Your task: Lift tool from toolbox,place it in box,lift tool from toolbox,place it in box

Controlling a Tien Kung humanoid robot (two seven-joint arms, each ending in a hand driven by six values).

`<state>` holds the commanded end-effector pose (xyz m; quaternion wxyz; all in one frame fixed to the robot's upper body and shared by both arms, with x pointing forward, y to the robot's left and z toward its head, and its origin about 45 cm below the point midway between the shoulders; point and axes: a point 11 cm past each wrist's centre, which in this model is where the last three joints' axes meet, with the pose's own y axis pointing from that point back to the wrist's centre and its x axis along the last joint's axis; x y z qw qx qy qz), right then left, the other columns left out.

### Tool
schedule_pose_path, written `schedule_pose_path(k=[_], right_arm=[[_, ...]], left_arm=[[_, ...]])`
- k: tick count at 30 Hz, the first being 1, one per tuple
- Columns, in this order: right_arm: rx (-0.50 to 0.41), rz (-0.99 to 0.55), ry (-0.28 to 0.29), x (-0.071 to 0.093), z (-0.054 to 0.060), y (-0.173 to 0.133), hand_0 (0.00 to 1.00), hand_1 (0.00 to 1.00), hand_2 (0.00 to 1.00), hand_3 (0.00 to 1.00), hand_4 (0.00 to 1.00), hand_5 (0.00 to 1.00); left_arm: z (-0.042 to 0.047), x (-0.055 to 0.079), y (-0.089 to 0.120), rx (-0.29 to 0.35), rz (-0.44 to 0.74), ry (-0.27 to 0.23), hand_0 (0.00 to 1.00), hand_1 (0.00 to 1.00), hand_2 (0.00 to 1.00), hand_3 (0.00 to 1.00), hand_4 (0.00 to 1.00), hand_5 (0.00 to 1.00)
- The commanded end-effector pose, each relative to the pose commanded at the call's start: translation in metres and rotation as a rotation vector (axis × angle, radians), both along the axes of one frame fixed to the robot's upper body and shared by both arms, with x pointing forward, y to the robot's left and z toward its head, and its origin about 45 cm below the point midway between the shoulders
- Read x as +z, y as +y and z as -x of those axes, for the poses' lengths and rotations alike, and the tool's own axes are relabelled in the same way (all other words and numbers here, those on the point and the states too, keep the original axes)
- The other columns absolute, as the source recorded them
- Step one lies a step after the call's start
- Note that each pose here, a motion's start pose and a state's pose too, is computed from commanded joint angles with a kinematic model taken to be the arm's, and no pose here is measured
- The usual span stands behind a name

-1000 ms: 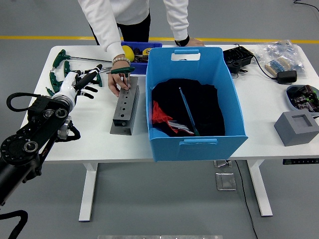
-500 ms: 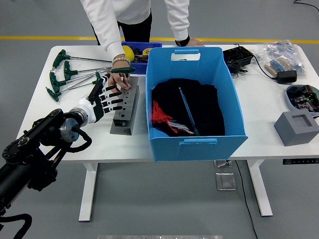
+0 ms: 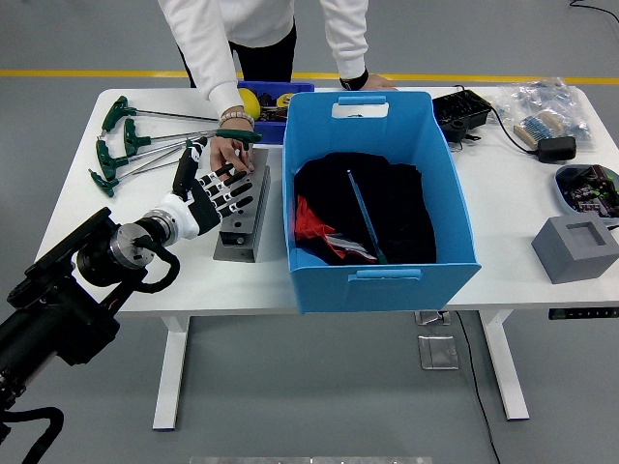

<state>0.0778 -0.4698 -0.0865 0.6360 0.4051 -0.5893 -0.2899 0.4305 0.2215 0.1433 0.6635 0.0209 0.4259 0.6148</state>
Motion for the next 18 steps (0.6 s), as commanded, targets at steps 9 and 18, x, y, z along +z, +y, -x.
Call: schedule_pose_path(k=[9, 18], right_arm=[[0.004, 0.0, -0.006, 0.001, -0.004, 0.0, 0.622, 0.613, 0.686, 0.534, 0.784, 0.574], [0.009, 0.001, -0.001, 0.001, -0.004, -0.001, 0.622, 0.612, 0.687, 0.534, 0.784, 0.574]], left_arm=[[-0.0103, 0.0, 0.002, 0.007, -0.037, -0.01, 0.397, 0.593, 0.735, 0.895, 0.85, 0.948], [-0.0144, -0.005, -0.001, 0.008, -0.049, 0.002, 0.396, 0.591, 0.734, 0.89, 0.855, 0.95]])
